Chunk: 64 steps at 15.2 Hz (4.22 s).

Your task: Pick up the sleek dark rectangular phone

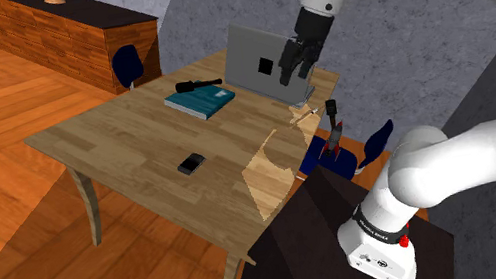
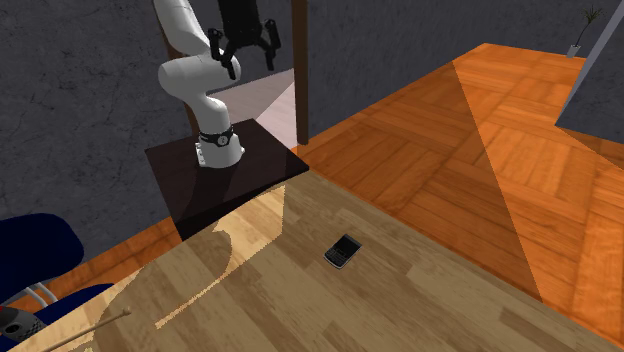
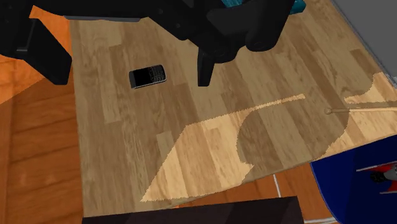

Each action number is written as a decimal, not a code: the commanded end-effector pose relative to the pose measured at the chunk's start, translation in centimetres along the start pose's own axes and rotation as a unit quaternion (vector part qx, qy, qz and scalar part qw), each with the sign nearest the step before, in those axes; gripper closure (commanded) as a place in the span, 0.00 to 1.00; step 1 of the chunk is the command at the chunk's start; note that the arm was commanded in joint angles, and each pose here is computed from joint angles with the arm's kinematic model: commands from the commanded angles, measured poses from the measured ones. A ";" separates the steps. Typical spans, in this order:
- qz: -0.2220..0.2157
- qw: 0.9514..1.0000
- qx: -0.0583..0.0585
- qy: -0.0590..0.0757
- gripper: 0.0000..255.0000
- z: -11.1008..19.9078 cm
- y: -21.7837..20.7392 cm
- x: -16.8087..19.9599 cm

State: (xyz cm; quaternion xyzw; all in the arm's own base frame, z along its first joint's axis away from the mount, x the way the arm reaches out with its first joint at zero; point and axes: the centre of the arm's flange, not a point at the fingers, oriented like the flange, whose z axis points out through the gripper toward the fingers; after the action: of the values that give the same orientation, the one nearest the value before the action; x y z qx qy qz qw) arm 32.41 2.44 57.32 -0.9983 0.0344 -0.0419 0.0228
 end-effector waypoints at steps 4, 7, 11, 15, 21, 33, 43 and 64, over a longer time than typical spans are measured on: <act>0.080 0.997 -0.010 -0.003 0.00 5.5 -3.7 2.9; 0.126 0.992 -0.017 -0.006 0.00 8.7 -5.4 4.7; 0.188 0.982 -0.025 -0.008 0.00 13.0 -7.4 7.4; 0.248 0.968 -0.034 -0.011 0.00 17.4 -8.9 10.3; 0.338 0.940 -0.046 -0.016 0.00 24.0 -10.5 14.8; 0.506 0.859 -0.069 -0.024 0.00 37.4 -10.4 24.0; 0.544 0.836 -0.074 -0.026 0.00 44.3 -9.6 25.8; 0.544 0.836 -0.074 -0.026 1.00 39.9 -9.8 26.2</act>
State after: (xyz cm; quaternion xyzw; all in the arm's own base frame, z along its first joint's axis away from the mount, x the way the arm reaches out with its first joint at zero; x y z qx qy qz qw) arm 62.44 12.08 19.73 -0.8182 0.5741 0.0055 -0.0313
